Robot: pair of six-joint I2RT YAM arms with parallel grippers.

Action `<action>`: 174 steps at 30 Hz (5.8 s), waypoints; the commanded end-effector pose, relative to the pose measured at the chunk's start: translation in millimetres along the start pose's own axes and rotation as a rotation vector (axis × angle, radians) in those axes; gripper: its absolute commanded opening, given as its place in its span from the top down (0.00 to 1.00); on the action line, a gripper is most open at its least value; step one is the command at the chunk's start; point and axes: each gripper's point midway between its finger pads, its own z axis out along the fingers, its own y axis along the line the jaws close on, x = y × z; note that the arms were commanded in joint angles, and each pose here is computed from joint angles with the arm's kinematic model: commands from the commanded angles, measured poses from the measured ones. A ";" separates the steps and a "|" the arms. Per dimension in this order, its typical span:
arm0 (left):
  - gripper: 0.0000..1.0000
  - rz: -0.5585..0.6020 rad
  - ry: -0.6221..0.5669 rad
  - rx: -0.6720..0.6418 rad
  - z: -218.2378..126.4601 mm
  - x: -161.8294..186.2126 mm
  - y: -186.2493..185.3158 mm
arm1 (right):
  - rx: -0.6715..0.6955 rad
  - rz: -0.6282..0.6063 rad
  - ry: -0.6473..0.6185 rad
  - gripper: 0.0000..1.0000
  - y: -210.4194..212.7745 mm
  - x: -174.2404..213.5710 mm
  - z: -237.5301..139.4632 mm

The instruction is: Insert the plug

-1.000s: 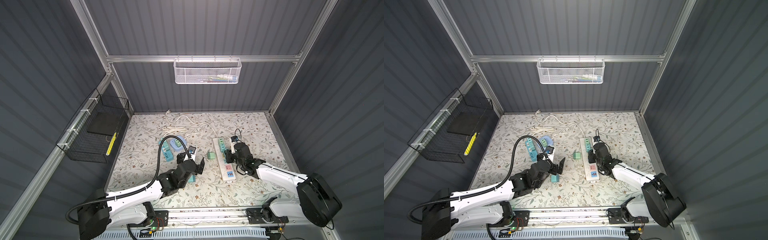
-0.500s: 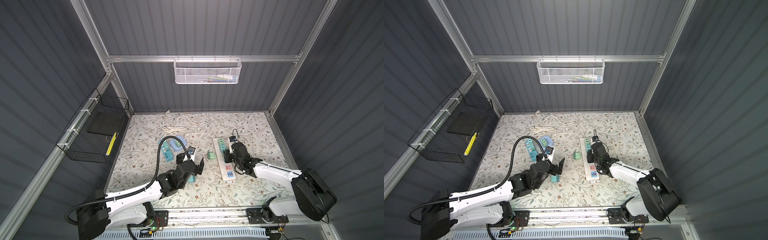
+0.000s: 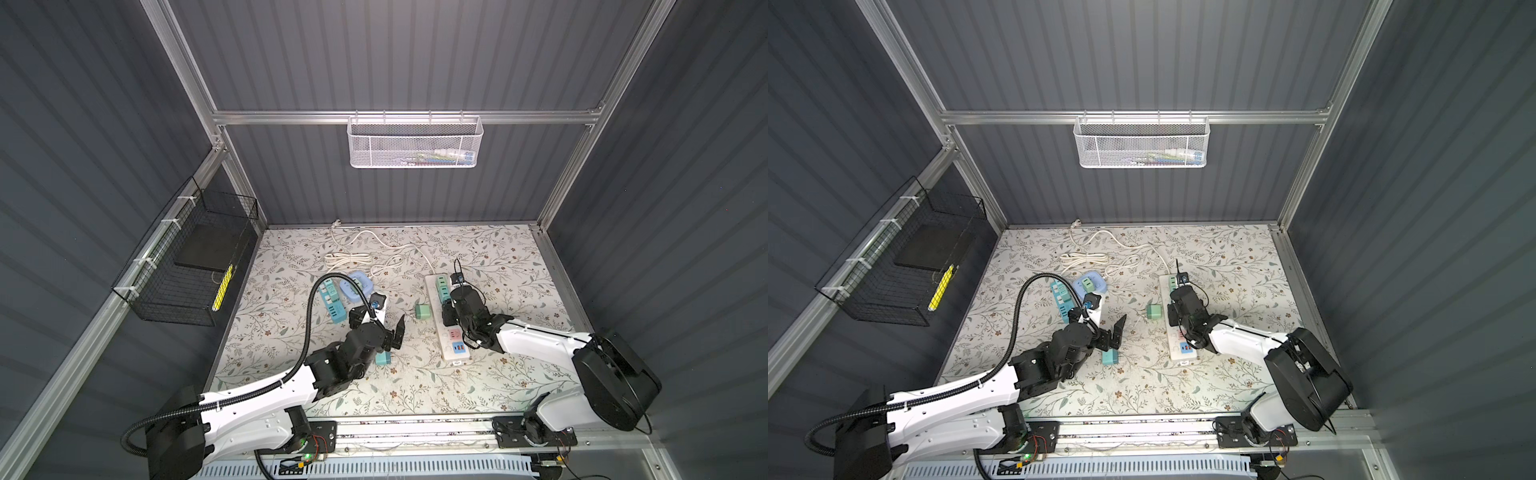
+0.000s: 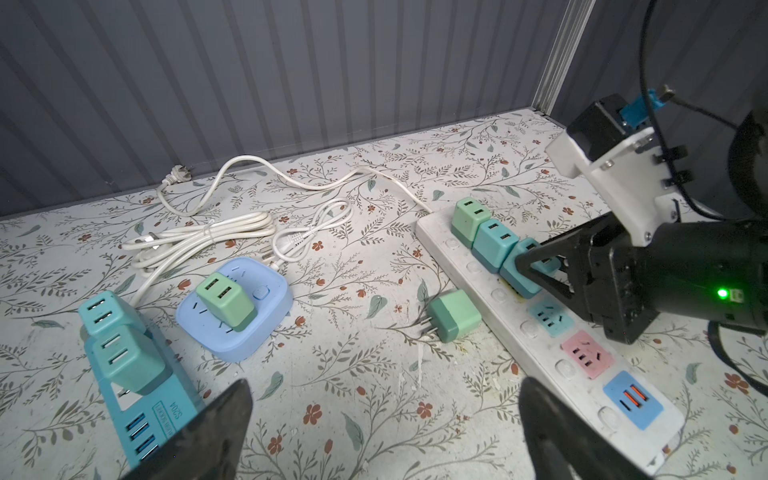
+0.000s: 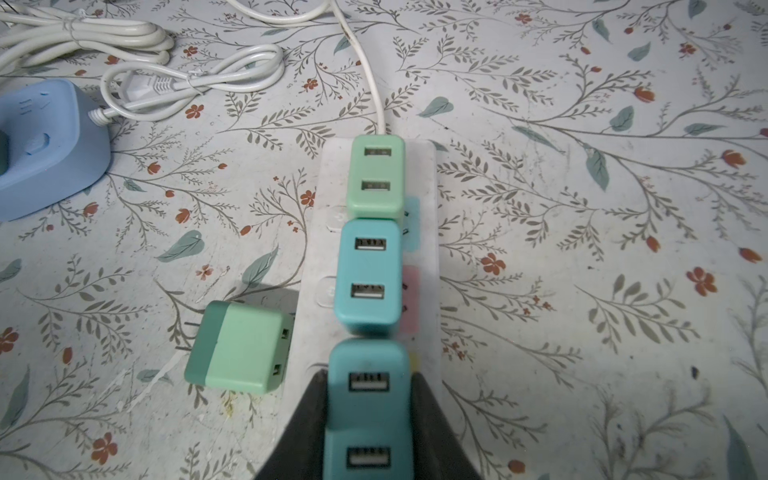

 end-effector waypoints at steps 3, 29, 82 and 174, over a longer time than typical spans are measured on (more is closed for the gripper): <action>0.00 0.007 0.010 -0.038 -2.7 7.9 12.1 | 0.078 -0.039 0.123 0.79 -5.3 37.8 11.6; 0.00 -0.015 0.020 -0.007 -5.0 6.5 7.8 | -0.047 0.118 -0.020 0.33 9.5 -68.2 -17.5; 0.00 -0.142 0.135 -0.468 -27.9 31.5 93.1 | -0.051 0.060 0.324 0.41 80.2 -17.2 32.3; 0.00 -0.071 0.255 -0.249 17.4 34.8 48.9 | -0.229 -0.145 0.443 0.37 93.4 65.5 -3.8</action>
